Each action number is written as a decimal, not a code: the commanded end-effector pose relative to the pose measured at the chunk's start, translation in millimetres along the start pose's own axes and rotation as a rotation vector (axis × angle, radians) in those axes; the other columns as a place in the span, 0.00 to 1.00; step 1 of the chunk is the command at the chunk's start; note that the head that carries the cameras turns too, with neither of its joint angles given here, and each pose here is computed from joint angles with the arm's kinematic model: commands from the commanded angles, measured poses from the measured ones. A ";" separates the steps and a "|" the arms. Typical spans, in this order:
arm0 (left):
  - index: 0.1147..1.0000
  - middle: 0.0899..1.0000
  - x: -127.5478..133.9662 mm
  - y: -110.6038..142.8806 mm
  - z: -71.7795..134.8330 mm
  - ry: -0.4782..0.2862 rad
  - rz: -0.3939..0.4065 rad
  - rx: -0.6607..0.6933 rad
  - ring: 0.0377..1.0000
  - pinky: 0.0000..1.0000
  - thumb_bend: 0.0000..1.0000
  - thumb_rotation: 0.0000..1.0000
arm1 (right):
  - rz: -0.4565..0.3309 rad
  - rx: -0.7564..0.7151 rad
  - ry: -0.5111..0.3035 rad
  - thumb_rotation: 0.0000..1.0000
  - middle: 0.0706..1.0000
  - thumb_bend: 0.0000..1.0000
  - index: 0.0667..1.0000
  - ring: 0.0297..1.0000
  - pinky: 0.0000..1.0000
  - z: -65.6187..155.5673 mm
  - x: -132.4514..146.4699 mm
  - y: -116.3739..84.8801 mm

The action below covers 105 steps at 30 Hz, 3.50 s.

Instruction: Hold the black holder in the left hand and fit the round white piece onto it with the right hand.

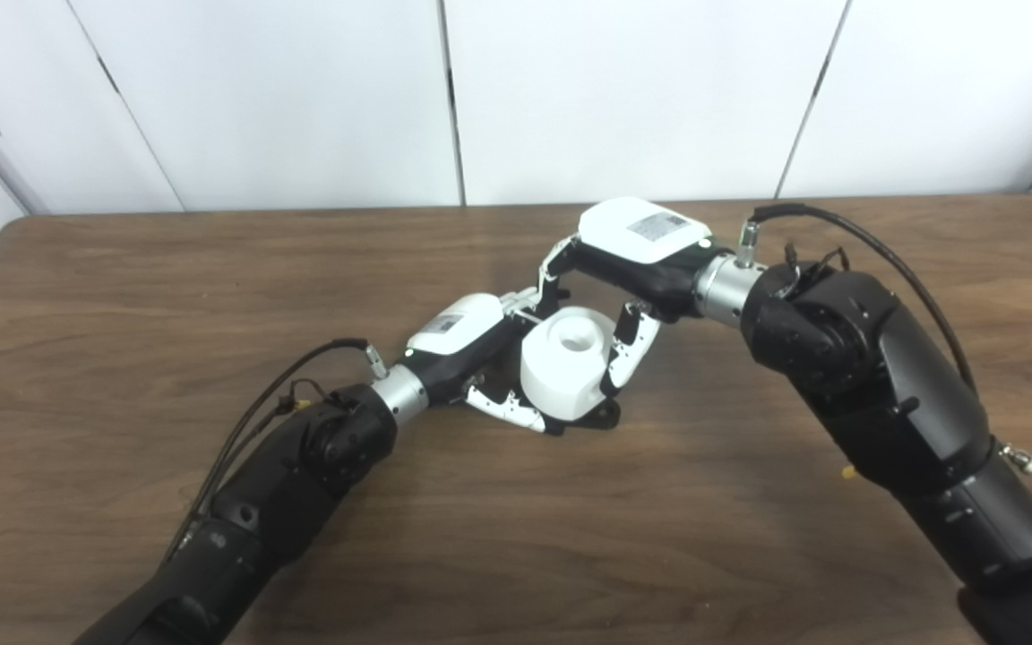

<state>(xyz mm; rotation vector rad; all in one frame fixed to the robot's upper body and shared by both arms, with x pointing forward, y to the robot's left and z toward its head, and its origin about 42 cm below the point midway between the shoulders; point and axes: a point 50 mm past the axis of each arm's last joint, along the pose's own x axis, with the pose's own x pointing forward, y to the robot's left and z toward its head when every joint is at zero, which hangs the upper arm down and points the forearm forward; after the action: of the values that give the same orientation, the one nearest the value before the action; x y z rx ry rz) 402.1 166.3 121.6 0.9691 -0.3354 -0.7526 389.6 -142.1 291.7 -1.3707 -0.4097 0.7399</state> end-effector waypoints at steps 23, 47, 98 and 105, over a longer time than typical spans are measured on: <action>0.41 0.98 -20.7 -30.6 -19.9 0.115 -0.181 0.031 1.00 0.98 0.52 0.08 | 0.006 -0.060 -0.008 0.14 0.72 0.52 0.44 0.79 0.85 -0.4 2.2 -4.9; 0.41 0.98 -24.9 -30.5 -21.5 0.112 -0.190 0.030 1.00 0.98 0.52 0.08 | 0.015 -0.105 0.070 0.14 0.72 0.52 0.44 0.79 0.85 -23.8 -3.2 -3.5; 0.41 0.97 -18.7 -30.3 -17.2 0.101 -0.183 0.033 0.97 0.96 0.52 0.08 | 0.091 -0.095 -0.027 0.14 0.74 0.52 0.44 0.80 0.87 5.1 8.7 8.7; 0.41 0.97 -20.5 -30.4 -17.4 0.097 -0.183 0.038 0.97 0.95 0.52 0.08 | 0.083 -0.095 -0.024 0.14 0.74 0.52 0.44 0.80 0.87 2.0 8.0 7.7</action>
<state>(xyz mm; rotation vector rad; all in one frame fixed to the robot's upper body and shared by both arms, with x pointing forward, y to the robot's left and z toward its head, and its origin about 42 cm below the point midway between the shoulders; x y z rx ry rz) 402.2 167.3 122.5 0.9769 -0.3363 -0.7564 392.7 -134.6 289.8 -1.4391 -0.4374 0.7692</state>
